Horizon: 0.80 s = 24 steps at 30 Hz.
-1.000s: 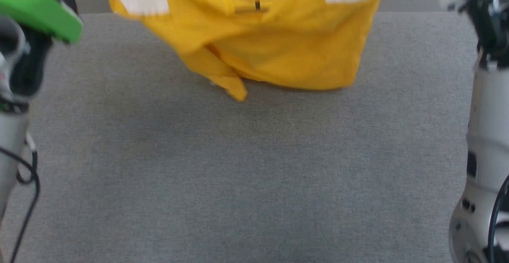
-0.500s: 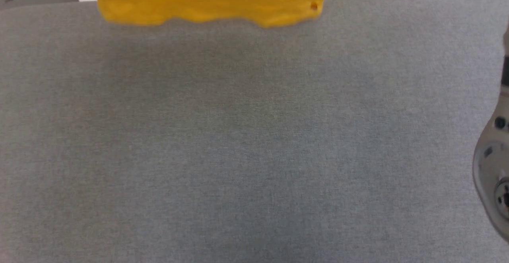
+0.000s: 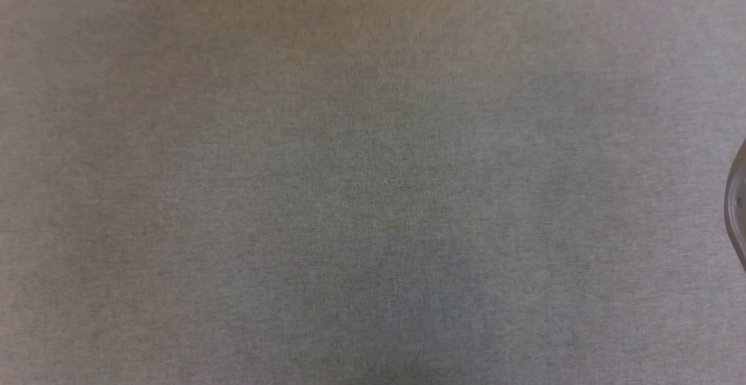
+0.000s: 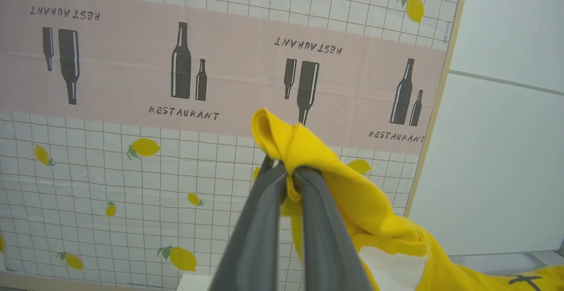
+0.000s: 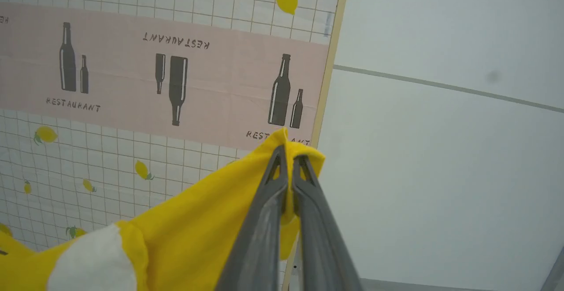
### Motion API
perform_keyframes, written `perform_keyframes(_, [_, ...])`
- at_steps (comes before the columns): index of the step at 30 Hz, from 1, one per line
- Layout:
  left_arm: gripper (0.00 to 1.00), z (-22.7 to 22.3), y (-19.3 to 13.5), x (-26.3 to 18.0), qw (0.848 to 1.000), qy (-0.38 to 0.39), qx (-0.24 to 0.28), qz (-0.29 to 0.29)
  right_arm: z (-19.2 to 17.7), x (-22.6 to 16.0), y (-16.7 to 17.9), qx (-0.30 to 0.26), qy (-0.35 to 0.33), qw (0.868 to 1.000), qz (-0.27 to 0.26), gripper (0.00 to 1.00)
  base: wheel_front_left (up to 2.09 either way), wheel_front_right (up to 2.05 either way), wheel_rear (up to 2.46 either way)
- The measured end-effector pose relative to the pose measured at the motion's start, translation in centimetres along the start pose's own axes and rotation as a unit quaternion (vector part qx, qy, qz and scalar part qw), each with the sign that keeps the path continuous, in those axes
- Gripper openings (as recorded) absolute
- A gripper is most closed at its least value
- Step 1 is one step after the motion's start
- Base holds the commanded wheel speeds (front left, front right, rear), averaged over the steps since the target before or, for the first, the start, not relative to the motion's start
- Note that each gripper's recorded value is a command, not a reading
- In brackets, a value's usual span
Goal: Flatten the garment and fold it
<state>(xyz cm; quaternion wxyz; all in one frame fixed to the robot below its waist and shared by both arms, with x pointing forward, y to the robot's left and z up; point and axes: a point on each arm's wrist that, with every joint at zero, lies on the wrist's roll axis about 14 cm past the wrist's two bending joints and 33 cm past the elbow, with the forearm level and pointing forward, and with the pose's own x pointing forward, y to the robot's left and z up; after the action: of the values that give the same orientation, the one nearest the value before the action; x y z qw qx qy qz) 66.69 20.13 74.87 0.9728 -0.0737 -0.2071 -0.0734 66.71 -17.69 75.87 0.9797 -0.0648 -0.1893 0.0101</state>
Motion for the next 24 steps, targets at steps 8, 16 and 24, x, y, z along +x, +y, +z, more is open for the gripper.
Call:
perform_keyframes(8, [0.00,-2.7,3.1,0.6,0.999,-0.034,-0.030,0.025,-3.4,1.3,1.5,-0.038,-0.004,0.999,0.011,0.00,0.00,0.00,0.00])
perform_keyframes(16, [0.00,-6.7,5.3,-1.1,0.999,0.021,-0.036,0.021,-6.9,1.4,3.9,-0.041,0.017,0.998,0.032,0.00,0.00,0.00,0.00])
perform_keyframes(24, [0.00,-9.6,6.1,-5.2,0.992,0.110,-0.063,0.020,-8.8,-1.0,5.5,-0.022,0.070,0.996,0.056,0.00,0.00,0.00,0.00])
